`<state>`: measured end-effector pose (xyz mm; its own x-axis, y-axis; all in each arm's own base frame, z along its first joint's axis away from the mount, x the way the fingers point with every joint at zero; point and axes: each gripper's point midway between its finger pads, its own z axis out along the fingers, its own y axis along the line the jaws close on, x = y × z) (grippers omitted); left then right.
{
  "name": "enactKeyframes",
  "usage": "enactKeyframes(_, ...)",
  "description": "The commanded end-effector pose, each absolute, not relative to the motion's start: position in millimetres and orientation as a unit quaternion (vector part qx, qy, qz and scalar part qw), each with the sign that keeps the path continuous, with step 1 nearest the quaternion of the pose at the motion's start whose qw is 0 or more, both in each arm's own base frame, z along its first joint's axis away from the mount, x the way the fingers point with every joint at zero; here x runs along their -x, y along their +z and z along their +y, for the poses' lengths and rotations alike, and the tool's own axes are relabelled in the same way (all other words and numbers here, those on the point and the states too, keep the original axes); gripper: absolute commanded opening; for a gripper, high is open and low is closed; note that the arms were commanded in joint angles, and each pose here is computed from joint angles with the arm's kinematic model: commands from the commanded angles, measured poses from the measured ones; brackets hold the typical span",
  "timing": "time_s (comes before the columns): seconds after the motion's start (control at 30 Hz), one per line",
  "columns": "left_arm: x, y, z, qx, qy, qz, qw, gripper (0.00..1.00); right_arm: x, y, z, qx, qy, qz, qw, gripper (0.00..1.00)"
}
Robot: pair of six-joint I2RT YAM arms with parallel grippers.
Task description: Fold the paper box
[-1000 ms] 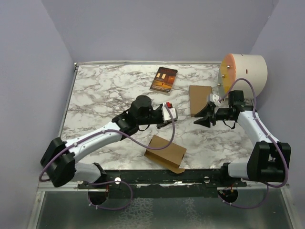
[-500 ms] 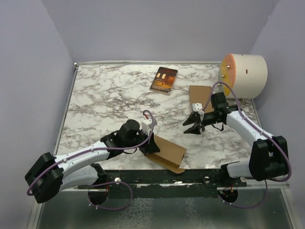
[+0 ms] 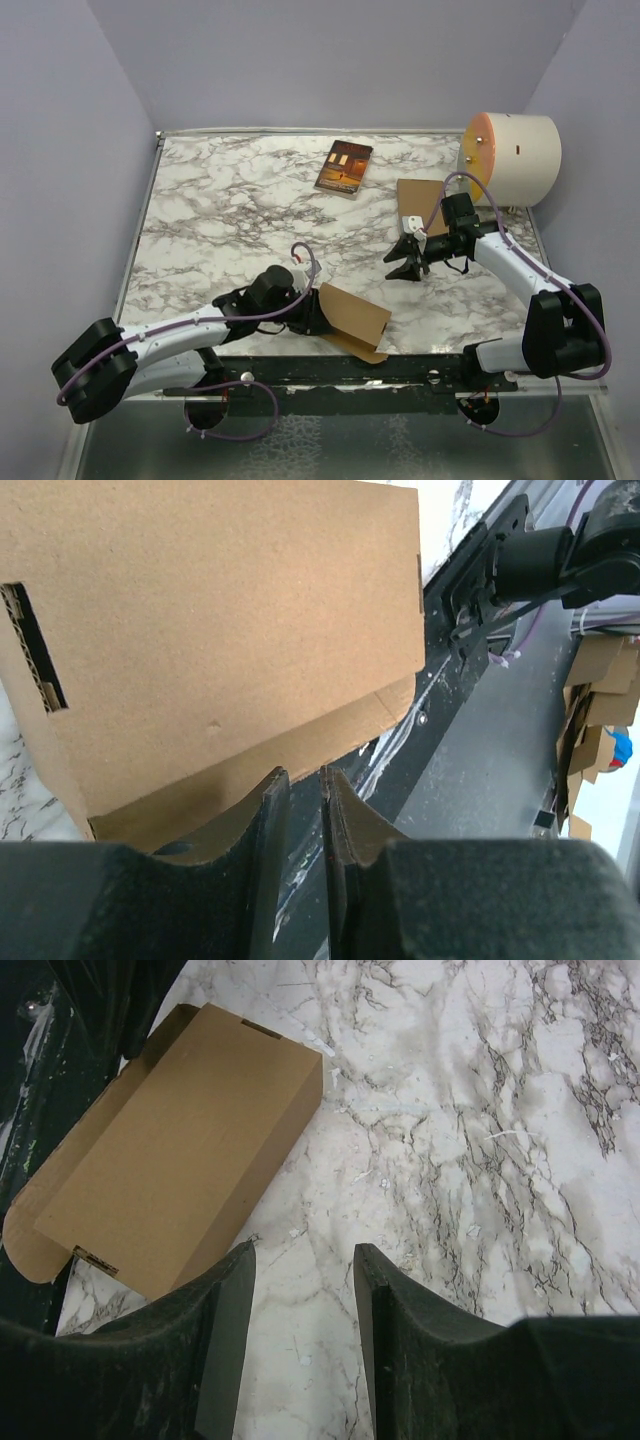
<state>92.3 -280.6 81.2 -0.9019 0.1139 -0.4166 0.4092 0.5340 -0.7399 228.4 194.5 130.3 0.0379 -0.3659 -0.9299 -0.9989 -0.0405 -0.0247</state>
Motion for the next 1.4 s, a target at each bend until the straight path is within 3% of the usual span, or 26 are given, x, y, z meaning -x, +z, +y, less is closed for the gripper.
enactKeyframes(0.0,-105.7,85.0,-291.5,-0.132,-0.464,0.857,0.181,0.23,-229.9,126.8,193.5,0.603,0.392,0.571,0.396,0.45)
enactKeyframes(0.33,-142.0,82.0,-308.1,-0.131,-0.432,0.867,0.210,0.24,-228.4,130.4,193.8,0.605,0.392,0.566,0.400,0.46)
enactKeyframes(0.7,-230.5,102.7,-326.3,-0.166,-0.429,0.844,0.276,0.24,-227.4,134.2,193.9,0.609,0.392,0.561,0.401,0.46)
enactKeyframes(0.83,-237.0,129.0,-331.0,-0.237,-0.452,0.805,0.302,0.25,-228.9,136.7,193.7,0.607,0.394,0.564,0.399,0.46)
enactKeyframes(1.0,-215.5,180.5,-317.7,-0.376,-0.443,0.716,0.387,0.27,-228.2,140.1,193.7,0.606,0.397,0.560,0.401,0.46)
enactKeyframes(1.03,-208.0,186.2,-313.5,-0.407,-0.435,0.692,0.408,0.31,-227.8,140.6,193.9,0.606,0.399,0.559,0.401,0.46)
enactKeyframes(1.13,-185.8,189.1,-298.9,-0.508,-0.372,0.606,0.486,0.63,-226.8,140.8,194.3,0.607,0.401,0.557,0.400,0.46)
enactKeyframes(1.23,-165.5,174.8,-286.7,-0.596,-0.312,0.521,0.525,0.88,-225.8,141.7,194.8,0.607,0.405,0.554,0.400,0.47)
enactKeyframes(1.27,-161.6,167.4,-283.0,-0.614,-0.298,0.506,0.527,0.93,-225.6,141.8,194.8,0.607,0.405,0.554,0.400,0.47)
enactKeyframes(1.37,-155.8,145.3,-277.1,-0.669,-0.261,0.475,0.509,0.95,-224.8,142.6,195.0,0.608,0.406,0.552,0.401,0.47)
